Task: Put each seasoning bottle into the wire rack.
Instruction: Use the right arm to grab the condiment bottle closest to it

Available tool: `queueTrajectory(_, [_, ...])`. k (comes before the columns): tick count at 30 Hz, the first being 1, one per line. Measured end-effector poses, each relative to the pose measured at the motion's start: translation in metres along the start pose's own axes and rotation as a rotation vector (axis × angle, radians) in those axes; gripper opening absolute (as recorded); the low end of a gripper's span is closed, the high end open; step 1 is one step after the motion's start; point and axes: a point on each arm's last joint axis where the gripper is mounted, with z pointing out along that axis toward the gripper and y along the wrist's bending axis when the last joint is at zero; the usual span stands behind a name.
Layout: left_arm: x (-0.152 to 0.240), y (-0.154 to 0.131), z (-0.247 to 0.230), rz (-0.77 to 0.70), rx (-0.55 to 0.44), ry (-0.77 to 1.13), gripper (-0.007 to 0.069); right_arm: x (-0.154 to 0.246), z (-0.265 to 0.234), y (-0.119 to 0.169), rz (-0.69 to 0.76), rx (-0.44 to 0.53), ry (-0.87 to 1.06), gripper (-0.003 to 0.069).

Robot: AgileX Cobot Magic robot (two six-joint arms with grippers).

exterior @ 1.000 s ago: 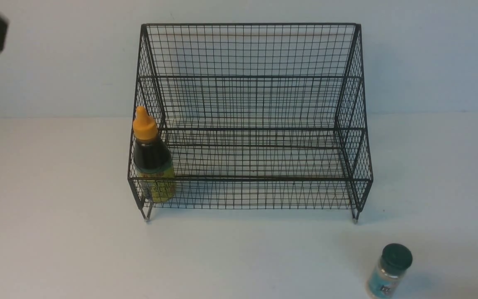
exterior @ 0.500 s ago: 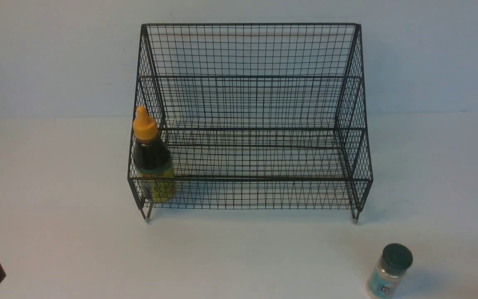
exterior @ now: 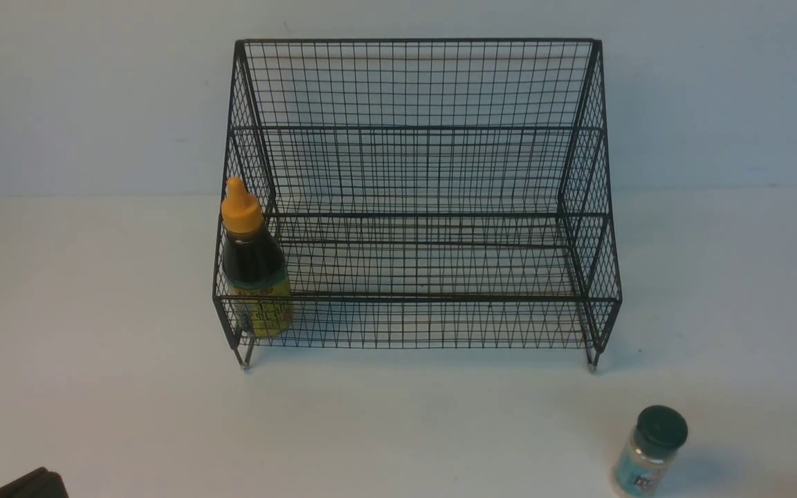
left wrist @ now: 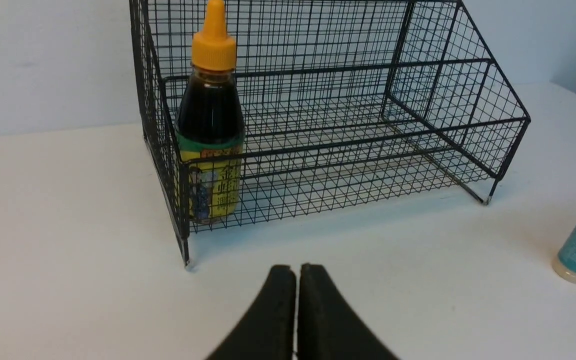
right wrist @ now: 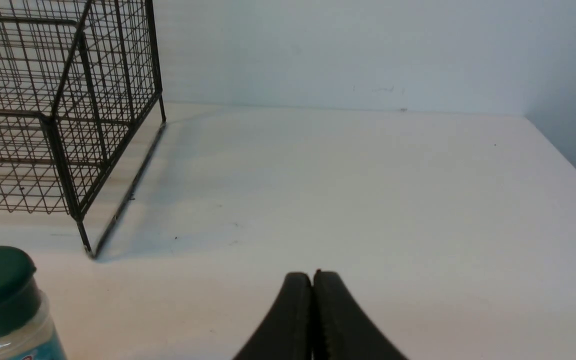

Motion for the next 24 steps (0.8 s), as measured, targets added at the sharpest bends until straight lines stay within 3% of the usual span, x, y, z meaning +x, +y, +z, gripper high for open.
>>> queueTrajectory(9, [0.028,0.014,0.016,0.039,-0.123,-0.031,-0.0005,0.000,0.000,0.000,0.000,0.000,0.000,-0.0015])
queueTrajectory(10, [0.035,0.019,0.018,0.038,-0.194,-0.035,-0.0005,0.000,0.000,0.000,0.000,0.000,0.000,-0.0015])
queueTrajectory(16, [0.051,0.032,0.018,0.086,-0.376,-0.015,-0.0005,0.000,0.000,0.000,0.000,0.000,0.000,-0.0015])
queueTrajectory(24, [0.058,0.035,0.017,0.094,-0.412,0.062,-0.0005,0.000,0.000,0.000,0.000,0.000,0.000,-0.0015])
